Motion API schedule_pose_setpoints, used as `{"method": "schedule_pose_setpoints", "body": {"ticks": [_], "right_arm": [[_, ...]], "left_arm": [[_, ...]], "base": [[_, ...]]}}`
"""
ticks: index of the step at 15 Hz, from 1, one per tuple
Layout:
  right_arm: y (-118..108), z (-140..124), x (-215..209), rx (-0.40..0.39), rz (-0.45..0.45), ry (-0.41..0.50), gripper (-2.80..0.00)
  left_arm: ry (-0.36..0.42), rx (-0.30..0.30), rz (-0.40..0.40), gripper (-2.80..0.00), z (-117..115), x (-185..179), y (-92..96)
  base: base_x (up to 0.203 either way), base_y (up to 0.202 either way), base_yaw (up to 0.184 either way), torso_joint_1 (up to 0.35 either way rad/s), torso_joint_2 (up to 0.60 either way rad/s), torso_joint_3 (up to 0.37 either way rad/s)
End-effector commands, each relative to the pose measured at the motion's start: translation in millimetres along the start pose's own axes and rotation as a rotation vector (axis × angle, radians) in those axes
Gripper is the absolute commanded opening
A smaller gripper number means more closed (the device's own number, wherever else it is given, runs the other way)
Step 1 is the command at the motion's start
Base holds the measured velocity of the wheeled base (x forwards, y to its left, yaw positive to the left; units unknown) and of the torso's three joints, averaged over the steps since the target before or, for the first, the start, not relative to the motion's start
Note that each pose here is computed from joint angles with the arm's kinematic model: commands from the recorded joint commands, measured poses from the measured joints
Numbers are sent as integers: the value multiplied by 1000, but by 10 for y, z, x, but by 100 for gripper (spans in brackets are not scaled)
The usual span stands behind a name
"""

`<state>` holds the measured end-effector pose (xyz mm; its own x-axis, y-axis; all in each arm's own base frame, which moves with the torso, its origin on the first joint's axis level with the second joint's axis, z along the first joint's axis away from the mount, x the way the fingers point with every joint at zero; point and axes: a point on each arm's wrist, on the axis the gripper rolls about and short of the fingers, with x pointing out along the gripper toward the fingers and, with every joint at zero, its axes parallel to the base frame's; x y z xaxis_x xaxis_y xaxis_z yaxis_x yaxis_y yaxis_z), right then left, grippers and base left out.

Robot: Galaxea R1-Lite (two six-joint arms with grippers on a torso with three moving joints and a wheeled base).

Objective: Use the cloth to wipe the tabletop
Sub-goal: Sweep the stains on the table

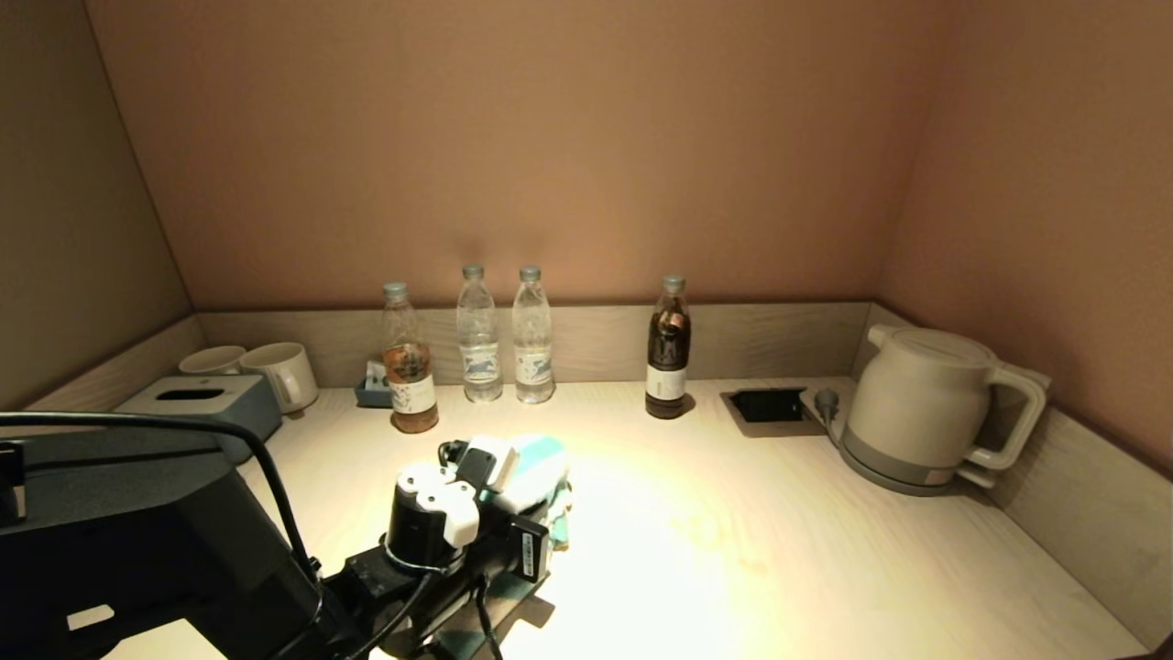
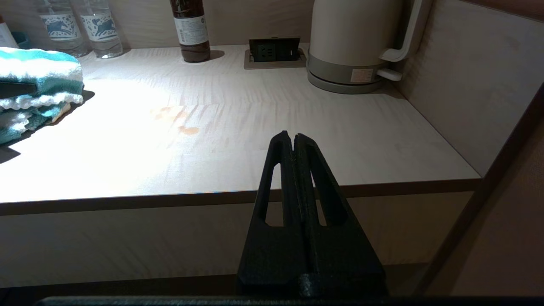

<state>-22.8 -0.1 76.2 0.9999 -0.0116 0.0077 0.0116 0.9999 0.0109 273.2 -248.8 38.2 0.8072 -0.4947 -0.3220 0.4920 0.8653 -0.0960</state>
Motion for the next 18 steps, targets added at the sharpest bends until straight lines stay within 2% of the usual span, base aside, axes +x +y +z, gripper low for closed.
{"method": "schedule_pose_setpoints", "body": {"ticks": [1, 3, 5, 9, 12, 14, 17, 18], "right_arm": [[0, 1, 0, 0, 1, 0, -280], [0, 1, 0, 0, 1, 0, -280], [0, 1, 0, 0, -1, 0, -280], [0, 1, 0, 0, 1, 0, -280], [0, 1, 0, 0, 1, 0, -280], [0, 1, 0, 0, 1, 0, -280], [0, 1, 0, 0, 1, 0, -280], [0, 1, 0, 0, -1, 0, -280]], "left_arm": [[-22, -2, -26, -280, 101, 23, -121], [-38, 1, -51, -280, 224, 78, -247], [-30, 2, -58, -280, 260, 89, -289], [-105, -33, -82, -280, 816, 178, -455], [-184, -47, -117, -280, 1435, 66, -622], [-173, -37, -133, -280, 1531, -3, -701], [-272, 0, -221, -280, 1958, -196, -1079], [-269, 25, -240, -280, 1983, -234, -1178]], "base": [[0, 0, 0, 0, 0, 0], [0, 0, 0, 0, 0, 0], [0, 0, 0, 0, 0, 0], [0, 0, 0, 0, 0, 0], [0, 0, 0, 0, 0, 0], [0, 0, 0, 0, 0, 0], [0, 0, 0, 0, 0, 0], [0, 0, 0, 0, 0, 0]]}}
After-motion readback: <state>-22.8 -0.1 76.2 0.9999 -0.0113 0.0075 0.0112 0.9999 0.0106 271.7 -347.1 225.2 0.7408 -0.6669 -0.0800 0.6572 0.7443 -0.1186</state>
